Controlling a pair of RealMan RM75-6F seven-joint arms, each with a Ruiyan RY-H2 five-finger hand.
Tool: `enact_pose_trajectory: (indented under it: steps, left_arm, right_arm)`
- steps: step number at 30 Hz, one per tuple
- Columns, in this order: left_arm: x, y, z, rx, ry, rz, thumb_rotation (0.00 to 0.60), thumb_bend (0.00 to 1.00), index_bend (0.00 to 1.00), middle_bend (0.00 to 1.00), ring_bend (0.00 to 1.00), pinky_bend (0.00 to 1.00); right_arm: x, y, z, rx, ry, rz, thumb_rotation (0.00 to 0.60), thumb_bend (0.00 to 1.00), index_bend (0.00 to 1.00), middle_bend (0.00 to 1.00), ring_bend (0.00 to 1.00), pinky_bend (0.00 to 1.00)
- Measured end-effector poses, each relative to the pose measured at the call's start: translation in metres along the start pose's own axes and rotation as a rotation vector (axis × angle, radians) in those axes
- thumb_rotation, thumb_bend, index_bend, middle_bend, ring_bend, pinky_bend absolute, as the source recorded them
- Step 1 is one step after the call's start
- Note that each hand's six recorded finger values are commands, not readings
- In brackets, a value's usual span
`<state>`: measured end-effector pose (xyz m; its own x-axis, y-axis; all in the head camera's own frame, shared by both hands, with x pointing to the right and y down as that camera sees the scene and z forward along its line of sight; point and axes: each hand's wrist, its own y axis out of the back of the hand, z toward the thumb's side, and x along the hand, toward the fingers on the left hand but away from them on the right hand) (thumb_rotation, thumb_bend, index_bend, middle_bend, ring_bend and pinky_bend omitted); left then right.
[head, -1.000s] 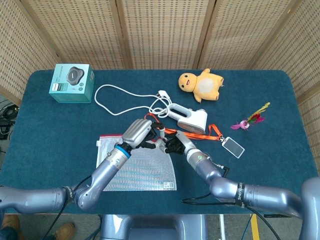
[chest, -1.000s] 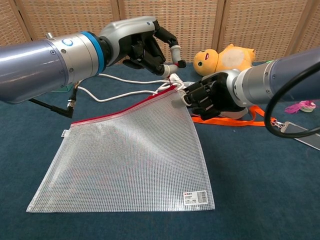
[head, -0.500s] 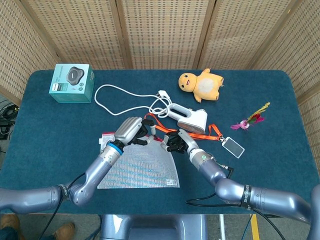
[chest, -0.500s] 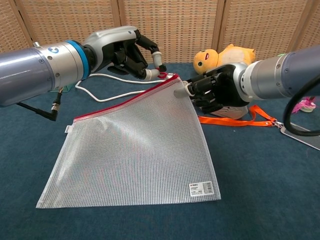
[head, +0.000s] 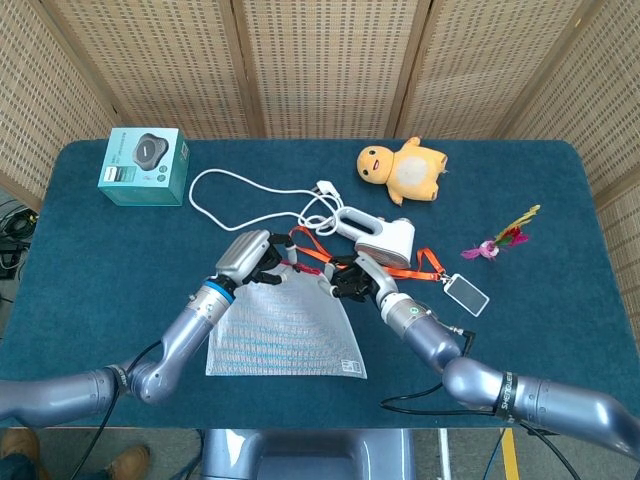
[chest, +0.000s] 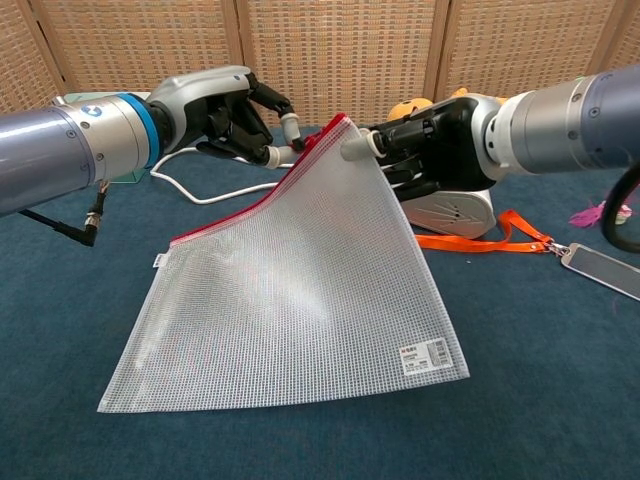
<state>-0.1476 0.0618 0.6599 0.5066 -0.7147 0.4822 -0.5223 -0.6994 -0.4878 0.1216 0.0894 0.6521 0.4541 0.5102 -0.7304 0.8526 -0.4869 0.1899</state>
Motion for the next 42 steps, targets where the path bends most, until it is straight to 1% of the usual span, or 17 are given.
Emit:
enact_pose_trajectory:
  steps: [4, 9, 23, 30, 37, 42]
  left_arm:
    - [0.000, 0.002, -0.003, 0.006, 0.006, 0.002, 0.600, 0.85, 0.85, 1.00, 1.00, 1.00]
    - [0.000, 0.009, -0.012, 0.020, 0.028, 0.009, 0.600, 0.86, 0.85, 1.00, 1.00, 1.00]
    - [-0.012, 0.051, -0.055, 0.072, 0.123, 0.058, 0.600, 0.86, 0.85, 1.00, 1.00, 1.00]
    - [-0.029, 0.070, -0.076, 0.130, 0.156, 0.064, 0.600, 0.86, 0.85, 1.00, 1.00, 1.00]
    - [-0.050, 0.091, -0.093, 0.168, 0.190, 0.076, 0.600, 0.86, 0.85, 1.00, 1.00, 1.00]
    - [-0.061, 0.096, -0.102, 0.186, 0.208, 0.068, 0.600, 0.86, 0.85, 1.00, 1.00, 1.00]
  right_arm:
    - [0.001, 0.002, 0.007, -0.035, 0.018, 0.001, 0.600, 0.79, 0.75, 0.97, 0.88, 1.00]
    - [0.005, 0.010, 0.014, -0.048, 0.035, -0.010, 0.600, 0.79, 0.75, 0.97, 0.88, 1.00]
    - [0.015, 0.039, 0.022, -0.096, 0.051, -0.062, 0.600, 0.79, 0.75, 0.97, 0.88, 1.00]
    - [0.021, 0.053, 0.025, -0.151, 0.065, -0.086, 0.600, 0.79, 0.76, 0.97, 0.88, 1.00]
    - [0.024, 0.070, 0.023, -0.176, 0.065, -0.123, 0.600, 0.79, 0.76, 0.97, 0.88, 1.00]
    - [0.025, 0.076, 0.021, -0.180, 0.055, -0.132, 0.600, 0.79, 0.75, 0.97, 0.88, 1.00]
